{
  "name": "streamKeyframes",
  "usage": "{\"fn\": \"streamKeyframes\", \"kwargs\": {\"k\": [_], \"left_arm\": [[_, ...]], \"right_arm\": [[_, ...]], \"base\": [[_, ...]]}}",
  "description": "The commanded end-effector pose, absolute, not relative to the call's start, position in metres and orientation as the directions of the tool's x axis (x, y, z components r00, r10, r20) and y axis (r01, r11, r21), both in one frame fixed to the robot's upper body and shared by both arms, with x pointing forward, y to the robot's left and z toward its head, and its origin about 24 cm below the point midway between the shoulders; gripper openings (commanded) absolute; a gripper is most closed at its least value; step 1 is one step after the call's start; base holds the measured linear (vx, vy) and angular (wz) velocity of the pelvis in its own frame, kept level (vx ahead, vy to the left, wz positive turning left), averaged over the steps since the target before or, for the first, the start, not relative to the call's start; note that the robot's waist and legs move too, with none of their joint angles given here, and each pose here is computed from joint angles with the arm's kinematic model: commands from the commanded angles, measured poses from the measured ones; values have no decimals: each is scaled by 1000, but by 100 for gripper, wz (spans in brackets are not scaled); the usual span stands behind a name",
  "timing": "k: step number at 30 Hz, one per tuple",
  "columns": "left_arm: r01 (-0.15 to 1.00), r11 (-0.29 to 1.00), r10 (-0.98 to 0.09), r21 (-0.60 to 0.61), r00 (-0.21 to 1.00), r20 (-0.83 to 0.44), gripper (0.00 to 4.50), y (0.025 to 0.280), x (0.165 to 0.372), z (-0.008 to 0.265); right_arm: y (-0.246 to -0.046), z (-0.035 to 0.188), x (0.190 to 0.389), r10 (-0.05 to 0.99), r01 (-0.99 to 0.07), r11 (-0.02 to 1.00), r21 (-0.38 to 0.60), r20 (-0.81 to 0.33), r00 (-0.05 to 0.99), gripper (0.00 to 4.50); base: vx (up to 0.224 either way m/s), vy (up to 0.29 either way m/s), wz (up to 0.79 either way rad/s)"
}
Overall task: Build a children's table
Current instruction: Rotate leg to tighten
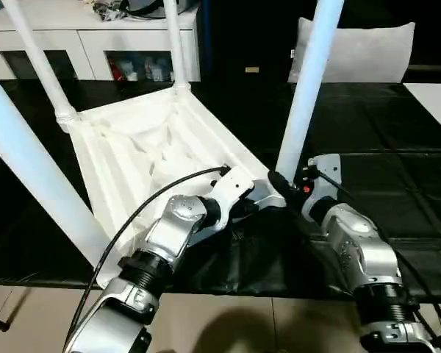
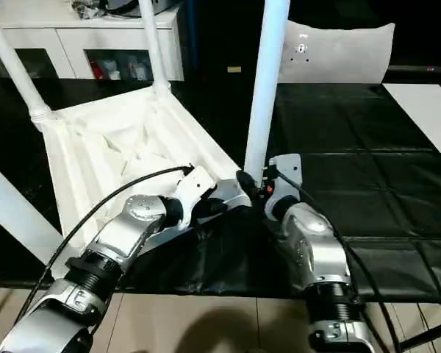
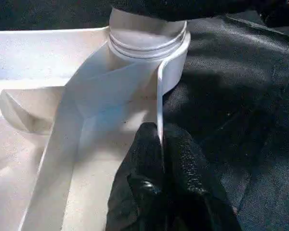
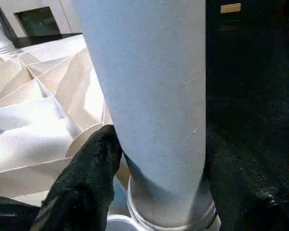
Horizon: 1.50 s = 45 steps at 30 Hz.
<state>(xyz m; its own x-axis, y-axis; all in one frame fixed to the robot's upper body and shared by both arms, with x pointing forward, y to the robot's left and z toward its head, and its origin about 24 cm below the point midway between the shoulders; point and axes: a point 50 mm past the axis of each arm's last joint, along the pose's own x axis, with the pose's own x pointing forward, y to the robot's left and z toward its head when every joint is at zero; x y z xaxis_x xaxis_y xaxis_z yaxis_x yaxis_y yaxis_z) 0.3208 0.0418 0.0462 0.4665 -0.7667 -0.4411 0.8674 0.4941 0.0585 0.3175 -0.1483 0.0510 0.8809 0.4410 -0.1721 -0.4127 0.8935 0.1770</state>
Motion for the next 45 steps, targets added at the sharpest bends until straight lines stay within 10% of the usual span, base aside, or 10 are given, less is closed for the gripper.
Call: {"fn": "streamKeyframes", "kwargs": {"k": [1,13,22,45], "left_arm": [[917,392,-838,77,390,-381,0,22,314,59],[968,238,-865,83,250,-436,0,54,307,55],[997,-19,-860,81,25,-509,0,84,297,56],[980,-198,-805,26,-147,-575,0,111,292,59]], "right_arm": [[-135,49,311,559,-523,824,218,-157,814,318],[-173,67,293,787,-789,609,82,-185,589,436],[-185,76,275,924,-947,316,55,-246,294,443],[-175,71,261,970,-977,94,193,-238,47,224]], "base": [[0,0,0],[0,0,0],[0,0,0],[0,0,0]]}}
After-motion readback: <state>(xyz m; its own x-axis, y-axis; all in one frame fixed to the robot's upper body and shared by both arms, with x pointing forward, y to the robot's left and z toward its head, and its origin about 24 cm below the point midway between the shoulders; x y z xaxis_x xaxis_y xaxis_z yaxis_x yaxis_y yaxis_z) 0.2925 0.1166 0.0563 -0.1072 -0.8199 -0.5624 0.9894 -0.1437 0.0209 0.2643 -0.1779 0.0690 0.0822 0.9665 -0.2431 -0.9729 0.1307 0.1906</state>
